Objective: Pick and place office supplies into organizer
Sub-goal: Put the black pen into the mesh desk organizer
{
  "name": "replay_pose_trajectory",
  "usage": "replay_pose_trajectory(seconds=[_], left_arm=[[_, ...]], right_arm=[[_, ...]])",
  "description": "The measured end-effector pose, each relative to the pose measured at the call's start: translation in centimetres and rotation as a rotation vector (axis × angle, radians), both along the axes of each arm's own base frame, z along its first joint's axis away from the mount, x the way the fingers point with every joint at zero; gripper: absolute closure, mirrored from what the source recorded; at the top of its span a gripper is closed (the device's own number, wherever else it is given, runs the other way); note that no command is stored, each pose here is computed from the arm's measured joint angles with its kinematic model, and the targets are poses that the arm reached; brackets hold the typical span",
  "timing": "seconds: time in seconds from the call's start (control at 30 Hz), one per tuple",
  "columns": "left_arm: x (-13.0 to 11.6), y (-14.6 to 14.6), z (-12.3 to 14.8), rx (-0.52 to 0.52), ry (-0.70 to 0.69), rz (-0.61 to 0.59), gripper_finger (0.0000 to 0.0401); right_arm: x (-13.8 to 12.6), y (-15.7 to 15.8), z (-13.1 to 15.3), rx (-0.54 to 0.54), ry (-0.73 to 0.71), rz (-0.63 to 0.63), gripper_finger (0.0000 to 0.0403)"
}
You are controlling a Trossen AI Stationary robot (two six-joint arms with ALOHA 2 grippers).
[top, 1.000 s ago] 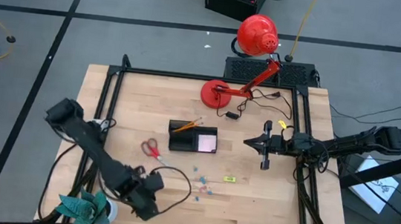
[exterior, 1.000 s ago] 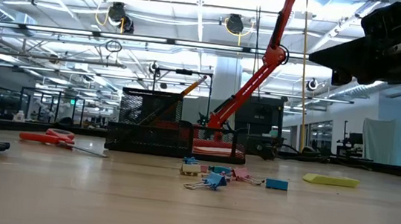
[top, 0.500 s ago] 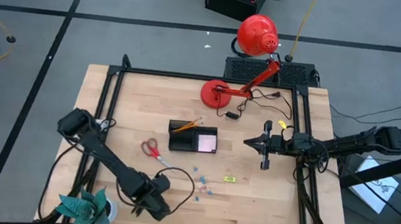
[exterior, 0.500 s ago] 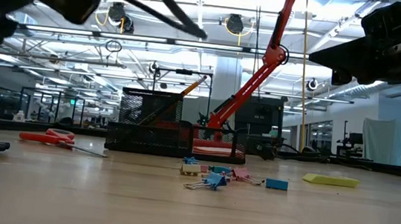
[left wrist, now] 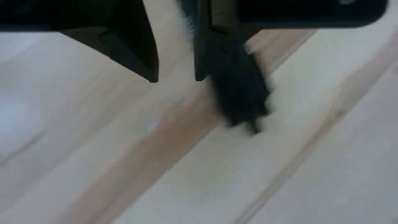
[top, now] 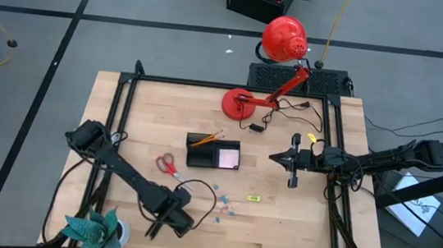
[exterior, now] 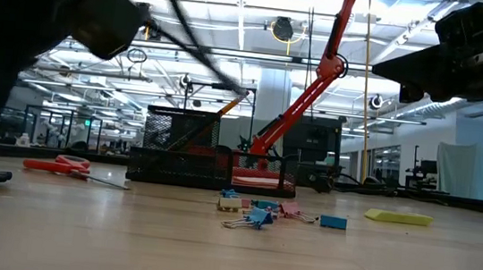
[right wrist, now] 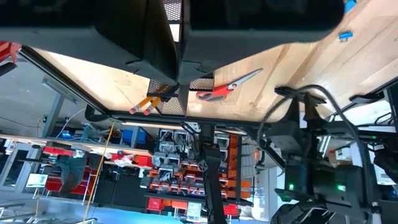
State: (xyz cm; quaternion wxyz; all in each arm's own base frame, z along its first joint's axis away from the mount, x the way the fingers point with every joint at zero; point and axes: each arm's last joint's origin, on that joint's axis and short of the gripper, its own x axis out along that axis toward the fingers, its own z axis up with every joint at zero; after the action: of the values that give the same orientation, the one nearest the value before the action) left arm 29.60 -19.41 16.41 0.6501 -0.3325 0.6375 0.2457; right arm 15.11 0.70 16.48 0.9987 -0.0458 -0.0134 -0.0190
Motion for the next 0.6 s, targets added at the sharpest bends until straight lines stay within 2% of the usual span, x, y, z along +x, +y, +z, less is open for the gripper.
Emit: replay_pose_trajectory(seconds=[0.17, 0.27, 0.6], left_arm=[[-0.42, 0.41, -0.04, 0.002, 0.072, 0.032, 0.0238], [-0.29, 0.33, -0.03, -0.007, 0.058, 0.022, 0.0216], [-0.05, 0.27, -0.02, 0.002, 0.023, 0.018, 0.0206]], right_arm=[[0.0, 0.0, -0.07, 0.0, 0.007, 0.0, 0.0394], [0.0, 0.0, -0.09, -0.001, 0.009, 0.0, 0.0394], [0.0, 0.0, -0.13, -0.004, 0.013, 0.0, 0.0394]])
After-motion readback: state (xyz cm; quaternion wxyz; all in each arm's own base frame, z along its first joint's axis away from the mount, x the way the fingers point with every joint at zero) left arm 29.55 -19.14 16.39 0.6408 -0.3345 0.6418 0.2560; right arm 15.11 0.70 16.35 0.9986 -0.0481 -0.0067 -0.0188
